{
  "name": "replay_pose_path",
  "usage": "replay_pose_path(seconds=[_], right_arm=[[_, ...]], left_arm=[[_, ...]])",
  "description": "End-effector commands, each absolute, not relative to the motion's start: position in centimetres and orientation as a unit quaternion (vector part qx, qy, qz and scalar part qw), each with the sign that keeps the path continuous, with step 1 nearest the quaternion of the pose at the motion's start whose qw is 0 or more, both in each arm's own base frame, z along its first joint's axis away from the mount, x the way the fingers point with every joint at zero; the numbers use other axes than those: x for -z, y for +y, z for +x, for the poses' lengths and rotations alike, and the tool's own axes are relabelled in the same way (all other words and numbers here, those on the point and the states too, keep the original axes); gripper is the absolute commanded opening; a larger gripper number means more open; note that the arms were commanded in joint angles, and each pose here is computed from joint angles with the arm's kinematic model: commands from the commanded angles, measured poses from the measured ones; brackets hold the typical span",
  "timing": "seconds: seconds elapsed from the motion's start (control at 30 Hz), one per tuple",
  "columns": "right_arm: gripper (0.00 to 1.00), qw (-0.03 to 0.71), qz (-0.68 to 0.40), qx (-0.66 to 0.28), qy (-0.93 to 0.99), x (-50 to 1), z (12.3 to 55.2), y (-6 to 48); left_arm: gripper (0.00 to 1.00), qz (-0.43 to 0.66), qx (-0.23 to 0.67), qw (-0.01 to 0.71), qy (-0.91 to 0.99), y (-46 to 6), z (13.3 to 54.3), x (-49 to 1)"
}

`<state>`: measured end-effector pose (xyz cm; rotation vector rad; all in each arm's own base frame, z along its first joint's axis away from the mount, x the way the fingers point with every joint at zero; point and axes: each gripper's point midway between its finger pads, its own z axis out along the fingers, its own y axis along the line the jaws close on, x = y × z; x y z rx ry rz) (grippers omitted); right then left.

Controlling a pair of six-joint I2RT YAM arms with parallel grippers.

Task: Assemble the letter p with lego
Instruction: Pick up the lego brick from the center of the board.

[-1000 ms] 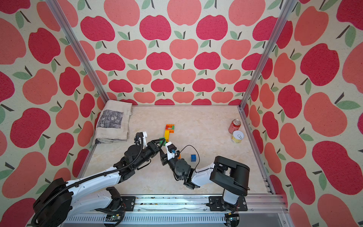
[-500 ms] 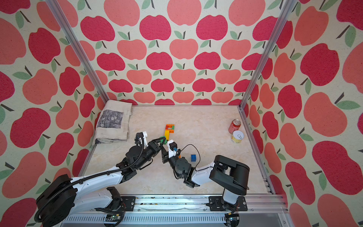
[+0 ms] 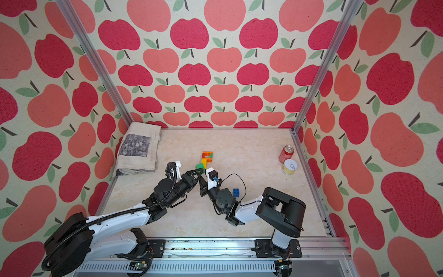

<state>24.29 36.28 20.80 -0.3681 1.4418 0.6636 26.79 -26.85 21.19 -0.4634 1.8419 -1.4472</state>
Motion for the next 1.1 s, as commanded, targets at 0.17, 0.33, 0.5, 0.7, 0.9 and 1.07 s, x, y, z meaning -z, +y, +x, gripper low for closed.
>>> replay_pose_path(seconds=[0.17,0.33,0.5,0.7,0.9,1.07], right_arm=[[0.16,0.685,-0.163,-0.315,0.636,-21.4,23.7,35.3],[0.14,0.661,-0.190,-0.323,0.650,-20.6,22.5,35.2],[0.14,0.621,-0.230,-0.332,0.672,-19.7,21.1,35.7],[0.14,0.592,-0.248,-0.351,0.681,-19.2,20.0,35.6],[0.15,0.579,-0.265,-0.353,0.685,-19.2,19.4,35.7],[0.15,0.580,-0.264,-0.351,0.686,-19.1,19.6,35.6]], left_arm=[[0.57,-0.153,0.532,0.365,0.748,-26.4,26.2,-20.5],[0.65,-0.150,0.513,0.391,0.749,-24.4,26.4,-21.6],[0.67,-0.130,0.513,0.388,0.755,-24.2,26.7,-22.1],[0.67,-0.096,0.533,0.362,0.758,-25.8,26.7,-22.3],[0.63,-0.084,0.538,0.351,0.762,-26.5,26.7,-22.4],[0.58,-0.082,0.534,0.345,0.767,-26.6,26.6,-22.2]])
